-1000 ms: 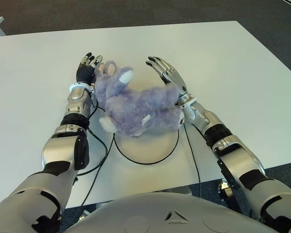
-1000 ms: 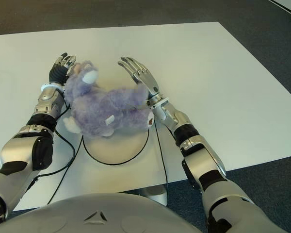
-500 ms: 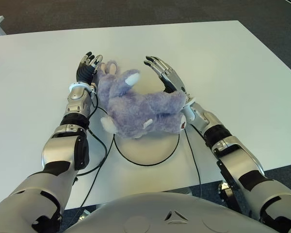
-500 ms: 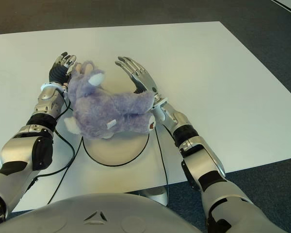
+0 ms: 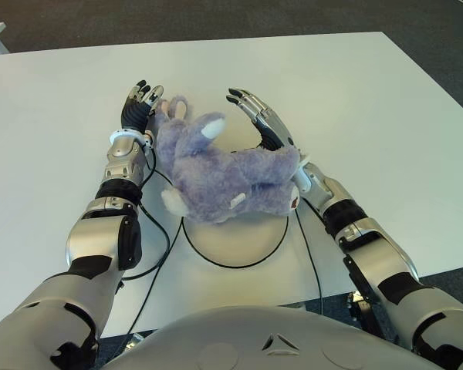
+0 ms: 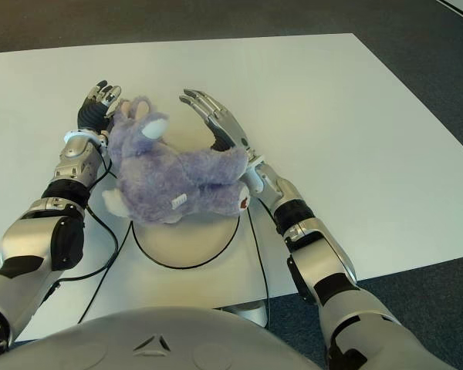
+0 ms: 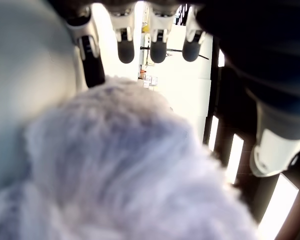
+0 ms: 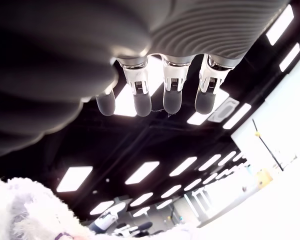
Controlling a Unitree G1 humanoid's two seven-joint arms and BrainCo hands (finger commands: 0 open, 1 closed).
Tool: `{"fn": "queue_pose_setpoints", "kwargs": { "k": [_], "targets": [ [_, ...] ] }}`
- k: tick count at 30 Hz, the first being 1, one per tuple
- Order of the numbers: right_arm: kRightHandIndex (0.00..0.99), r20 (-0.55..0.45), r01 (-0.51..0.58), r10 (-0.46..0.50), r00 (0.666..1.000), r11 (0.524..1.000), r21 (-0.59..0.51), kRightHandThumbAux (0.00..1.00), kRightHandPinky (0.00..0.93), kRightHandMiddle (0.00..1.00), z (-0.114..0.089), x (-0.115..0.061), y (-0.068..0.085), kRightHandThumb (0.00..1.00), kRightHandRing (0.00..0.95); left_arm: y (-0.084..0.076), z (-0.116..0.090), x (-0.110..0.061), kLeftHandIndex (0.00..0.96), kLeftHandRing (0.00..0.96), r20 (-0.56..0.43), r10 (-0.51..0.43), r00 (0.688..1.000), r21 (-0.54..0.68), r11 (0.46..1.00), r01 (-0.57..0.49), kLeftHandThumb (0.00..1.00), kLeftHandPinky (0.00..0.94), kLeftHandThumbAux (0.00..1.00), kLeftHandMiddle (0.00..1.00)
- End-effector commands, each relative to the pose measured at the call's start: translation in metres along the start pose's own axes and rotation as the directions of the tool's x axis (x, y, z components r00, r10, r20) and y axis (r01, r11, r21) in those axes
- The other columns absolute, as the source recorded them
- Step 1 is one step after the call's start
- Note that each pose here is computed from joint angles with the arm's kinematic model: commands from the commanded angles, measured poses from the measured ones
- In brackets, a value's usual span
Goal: Put the doll into the plate.
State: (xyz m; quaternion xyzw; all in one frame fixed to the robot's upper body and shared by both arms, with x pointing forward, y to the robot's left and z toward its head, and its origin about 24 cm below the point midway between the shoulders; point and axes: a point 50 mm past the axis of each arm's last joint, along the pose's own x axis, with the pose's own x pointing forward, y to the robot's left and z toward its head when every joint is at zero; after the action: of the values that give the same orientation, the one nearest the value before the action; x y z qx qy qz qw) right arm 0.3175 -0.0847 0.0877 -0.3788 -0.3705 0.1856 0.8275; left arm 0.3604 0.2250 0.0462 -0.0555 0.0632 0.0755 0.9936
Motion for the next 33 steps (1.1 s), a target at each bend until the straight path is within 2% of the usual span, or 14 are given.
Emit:
{"fn": "queue_pose_setpoints", "kwargs": {
  "k": [1,8,12,17,21,27,33],
  "targets": [
    [0.0,-0.044,-0.009,0.011,0.999,1.0,0.027,0.399,0.0,0.0,-0.002,-0.006,0.005,0.036,0.0,0.004,-0.028,-0.009,0.0,0.033,-0.118,0.023,0.993,0.0,1.0,-0.023,0.119,0.025,0.598,0.044],
    [0.0,-0.082,0.022,-0.017,0.996,0.997,0.069,0.396,0.0,0.0,-0.005,-0.005,0.004,0.026,0.0,0.004,-0.028,-0.009,0.0,0.035,-0.119,0.022,0.993,-0.001,1.0,-0.022,0.122,0.032,0.6,0.045],
    [0.0,-0.115,0.058,-0.038,0.993,0.982,0.178,0.398,0.0,0.0,-0.006,-0.003,0.004,0.016,0.0,0.005,-0.028,-0.009,0.0,0.035,-0.12,0.021,0.993,-0.006,1.0,-0.022,0.127,0.042,0.598,0.043],
    [0.0,-0.17,0.084,-0.041,0.985,0.964,0.252,0.386,0.0,0.0,-0.013,0.002,0.001,0.0,0.0,0.005,-0.028,-0.009,0.0,0.039,-0.12,0.022,0.993,-0.008,1.0,-0.023,0.127,0.05,0.596,0.046],
    [0.0,-0.194,0.093,-0.04,0.98,0.957,0.275,0.38,0.0,0.0,-0.017,0.004,-0.001,0.0,0.0,0.005,-0.028,-0.009,0.0,0.038,-0.119,0.023,0.993,-0.009,1.0,-0.024,0.125,0.045,0.598,0.046],
    [0.0,-0.287,0.107,-0.014,0.958,0.945,0.309,0.366,0.0,0.0,-0.033,0.005,-0.002,0.0,0.0,0.005,-0.027,-0.009,0.0,0.045,-0.116,0.025,0.993,-0.014,1.0,-0.026,0.123,0.054,0.6,0.048],
    [0.0,-0.319,0.133,-0.023,0.948,0.934,0.33,0.374,0.0,0.0,-0.037,0.005,-0.002,0.0,0.0,0.005,-0.027,-0.009,0.0,0.053,-0.114,0.028,0.993,-0.015,0.999,-0.03,0.119,0.07,0.604,0.054]
  ]
}}
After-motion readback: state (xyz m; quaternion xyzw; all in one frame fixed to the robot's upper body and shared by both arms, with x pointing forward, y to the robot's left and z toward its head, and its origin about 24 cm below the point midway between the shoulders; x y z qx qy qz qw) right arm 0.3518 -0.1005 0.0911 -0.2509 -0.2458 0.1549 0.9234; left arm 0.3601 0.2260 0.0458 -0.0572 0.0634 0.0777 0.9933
